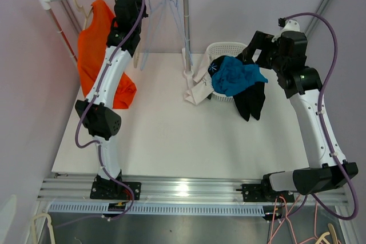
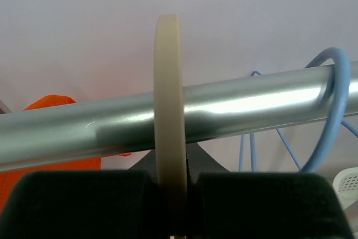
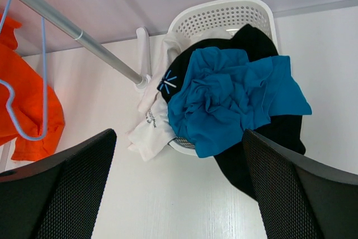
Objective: Remove the t-shirt from the hanger
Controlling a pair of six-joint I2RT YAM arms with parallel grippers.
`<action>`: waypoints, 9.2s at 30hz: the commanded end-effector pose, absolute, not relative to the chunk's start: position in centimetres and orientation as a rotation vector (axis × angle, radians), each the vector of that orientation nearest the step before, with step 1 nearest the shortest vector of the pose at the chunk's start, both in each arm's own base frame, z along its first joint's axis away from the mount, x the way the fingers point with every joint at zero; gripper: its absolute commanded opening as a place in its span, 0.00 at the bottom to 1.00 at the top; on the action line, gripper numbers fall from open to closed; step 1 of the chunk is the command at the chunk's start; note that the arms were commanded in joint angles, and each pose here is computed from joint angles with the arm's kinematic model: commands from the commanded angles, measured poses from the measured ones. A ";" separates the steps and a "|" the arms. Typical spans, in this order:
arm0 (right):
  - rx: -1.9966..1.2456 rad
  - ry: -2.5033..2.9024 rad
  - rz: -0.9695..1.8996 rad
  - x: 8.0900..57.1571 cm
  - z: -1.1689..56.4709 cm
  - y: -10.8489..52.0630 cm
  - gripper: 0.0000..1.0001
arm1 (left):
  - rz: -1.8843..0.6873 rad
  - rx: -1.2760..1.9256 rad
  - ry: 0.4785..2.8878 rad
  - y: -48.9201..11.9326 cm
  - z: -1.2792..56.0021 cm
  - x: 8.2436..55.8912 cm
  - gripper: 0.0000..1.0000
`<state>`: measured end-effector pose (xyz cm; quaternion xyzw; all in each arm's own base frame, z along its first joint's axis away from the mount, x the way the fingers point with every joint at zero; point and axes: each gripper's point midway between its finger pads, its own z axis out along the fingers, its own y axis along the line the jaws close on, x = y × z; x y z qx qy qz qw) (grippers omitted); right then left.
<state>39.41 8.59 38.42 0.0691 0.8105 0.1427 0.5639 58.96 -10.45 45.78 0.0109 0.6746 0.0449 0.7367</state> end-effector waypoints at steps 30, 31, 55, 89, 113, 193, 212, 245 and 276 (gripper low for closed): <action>0.136 1.846 0.426 36.5 40.5 9.0 1.00 | -0.120 0.014 1.363 -11.3 54.6 50.4 0.36; 0.136 1.846 0.429 36.5 40.5 9.0 1.00 | -0.122 0.014 1.355 -11.1 55.1 49.9 0.38; 0.038 1.817 0.550 37.6 43.3 11.5 0.99 | -0.131 -0.240 1.558 2.6 51.5 43.0 1.00; 0.026 1.772 0.538 39.2 44.8 11.5 0.99 | -0.003 -0.308 1.537 7.5 48.9 53.5 0.51; 0.025 1.767 0.534 38.6 45.0 11.4 0.99 | 0.027 -0.342 1.596 8.2 46.2 54.8 0.22; -0.958 1.235 1.250 9.5 37.7 50.1 0.99 | -0.101 -0.483 1.693 -3.0 45.4 28.3 0.01; -1.061 1.365 1.263 3.4 34.5 50.2 0.00 | 0.044 -0.447 1.777 -4.0 42.0 35.4 0.01; -0.129 1.962 0.559 26.8 27.9 22.2 0.00 | -0.735 0.111 1.829 -10.9 44.9 14.6 0.01; 0.023 1.379 0.568 39.8 54.3 10.1 0.00 | -1.030 0.524 1.635 -14.7 41.0 6.3 0.01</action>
